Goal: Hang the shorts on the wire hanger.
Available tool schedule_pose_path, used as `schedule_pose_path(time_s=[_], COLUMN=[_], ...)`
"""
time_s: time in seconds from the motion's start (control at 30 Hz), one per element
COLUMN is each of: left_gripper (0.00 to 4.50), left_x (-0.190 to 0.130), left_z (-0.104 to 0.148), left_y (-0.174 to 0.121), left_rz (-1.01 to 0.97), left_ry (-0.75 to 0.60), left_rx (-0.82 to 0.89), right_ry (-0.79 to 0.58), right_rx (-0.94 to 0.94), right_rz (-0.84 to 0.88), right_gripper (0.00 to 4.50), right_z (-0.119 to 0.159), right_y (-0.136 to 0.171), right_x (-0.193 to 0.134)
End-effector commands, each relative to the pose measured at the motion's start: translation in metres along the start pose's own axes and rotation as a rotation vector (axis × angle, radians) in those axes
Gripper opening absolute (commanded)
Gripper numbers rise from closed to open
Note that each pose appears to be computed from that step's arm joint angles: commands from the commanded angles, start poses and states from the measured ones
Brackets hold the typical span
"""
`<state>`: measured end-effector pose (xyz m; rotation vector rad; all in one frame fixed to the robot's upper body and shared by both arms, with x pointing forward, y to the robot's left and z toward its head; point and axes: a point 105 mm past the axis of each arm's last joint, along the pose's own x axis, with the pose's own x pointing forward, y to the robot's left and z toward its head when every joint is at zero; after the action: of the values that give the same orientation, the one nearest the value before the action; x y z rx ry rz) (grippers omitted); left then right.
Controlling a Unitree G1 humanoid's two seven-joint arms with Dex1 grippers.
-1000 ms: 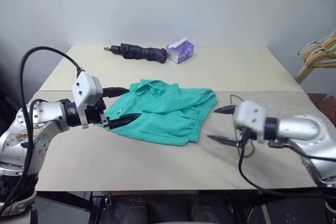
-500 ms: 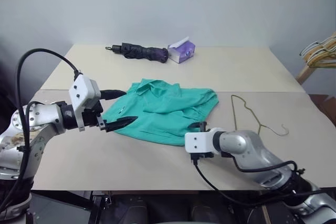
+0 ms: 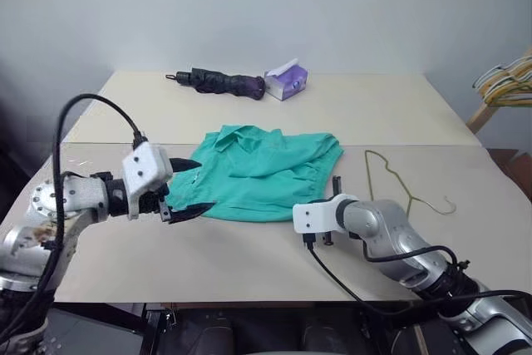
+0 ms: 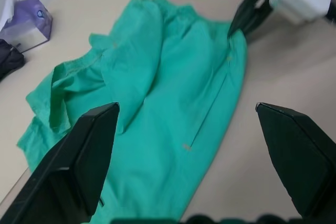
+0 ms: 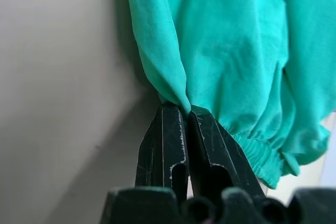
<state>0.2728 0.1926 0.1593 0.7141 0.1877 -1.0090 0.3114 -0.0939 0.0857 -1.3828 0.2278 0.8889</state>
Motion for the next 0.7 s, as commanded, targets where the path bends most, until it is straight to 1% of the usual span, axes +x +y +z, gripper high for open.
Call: schedule_pose_path(time_s=[0.03,0.23,0.33,0.5,0.6,0.7], left_gripper=[4.50,4.50,4.50,4.50,3.94,3.04], left_x=[-0.009,-0.013,-0.002,0.025,0.037,0.046], left_z=[-0.022,-0.057,-0.081,-0.104,-0.108,-0.109], left_y=[-0.001,0.012,0.021,0.031,0.038,0.054], left_rz=[-0.040,-0.024,0.017,0.029,0.005,0.072], left_ry=[0.126,0.267,0.354,0.421,0.426,0.437], left_rx=[0.215,0.381,0.453,0.496,0.490,0.492], right_ry=[-0.021,-0.018,-0.014,-0.019,-0.040,-0.042], right_rx=[0.002,-0.005,-0.012,-0.021,-0.019,-0.016], right_rz=[-0.078,-0.084,-0.097,-0.092,-0.095,-0.099], right_gripper=[0.09,0.09,0.09,0.09,0.00,0.00], right_z=[0.002,0.000,-0.001,-0.001,0.004,0.005], right_y=[-0.016,-0.017,-0.017,-0.015,-0.017,-0.017], right_x=[-0.007,-0.008,-0.010,-0.010,-0.010,-0.011])
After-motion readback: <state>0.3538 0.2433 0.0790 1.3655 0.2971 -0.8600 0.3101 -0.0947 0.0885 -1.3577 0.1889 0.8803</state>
